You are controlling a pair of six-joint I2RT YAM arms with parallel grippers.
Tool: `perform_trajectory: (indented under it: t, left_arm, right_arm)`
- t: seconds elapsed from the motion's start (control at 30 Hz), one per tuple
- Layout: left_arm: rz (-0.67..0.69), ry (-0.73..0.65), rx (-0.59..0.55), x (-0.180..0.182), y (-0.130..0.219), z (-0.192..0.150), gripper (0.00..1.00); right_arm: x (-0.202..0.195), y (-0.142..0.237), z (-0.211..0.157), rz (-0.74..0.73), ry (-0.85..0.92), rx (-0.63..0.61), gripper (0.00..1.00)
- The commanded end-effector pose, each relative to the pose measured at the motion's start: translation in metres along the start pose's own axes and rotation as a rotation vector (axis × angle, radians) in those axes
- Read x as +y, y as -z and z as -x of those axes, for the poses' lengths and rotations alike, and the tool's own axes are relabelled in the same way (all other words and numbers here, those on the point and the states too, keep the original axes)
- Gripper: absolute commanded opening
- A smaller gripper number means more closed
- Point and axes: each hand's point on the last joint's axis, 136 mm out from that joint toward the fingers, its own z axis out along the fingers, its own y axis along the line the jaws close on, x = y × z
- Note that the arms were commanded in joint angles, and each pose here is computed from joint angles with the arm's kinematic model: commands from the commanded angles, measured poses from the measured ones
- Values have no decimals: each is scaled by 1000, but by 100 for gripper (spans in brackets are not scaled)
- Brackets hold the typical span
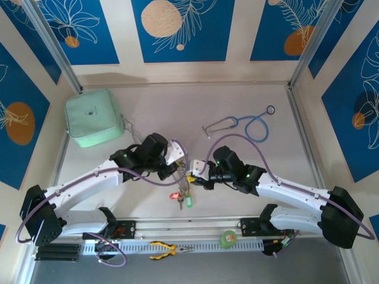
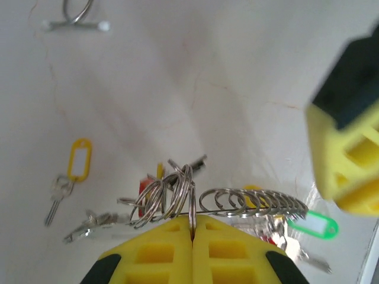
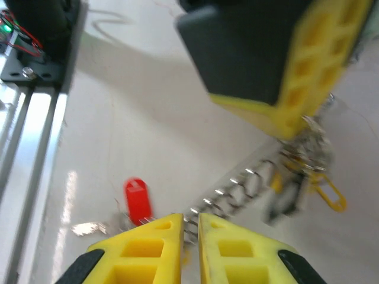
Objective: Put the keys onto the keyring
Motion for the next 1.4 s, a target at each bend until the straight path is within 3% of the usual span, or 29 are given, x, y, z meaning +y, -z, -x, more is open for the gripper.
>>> perform_trajectory:
  t: [0.0,0.27,0.47,0.8,1.13,1.37]
  left_arm:
    - [74,169,121,13,12,-11,0]
    - [125,571,306,23,41,-22,0]
    - [13,933,308,18,40,-15,0]
    - [-150,1344,344,0,36,-10,0]
    - [-170,1688,467,-17,42,-29,0]
    - [-168,1792,472,-15,44,-24,0]
  right_arm:
    - [10,-15,18,38,-21,-66,14]
    - [8,-55,17,-5,-79,-52,13]
    - [1,-59,23,-45,-88,-80,14]
    - [7,-56,36,-49,-46,-128,16]
    - [-11,-50,34,-190,0,-162,19]
    - [-4,-47,39,-198,64,-204,20]
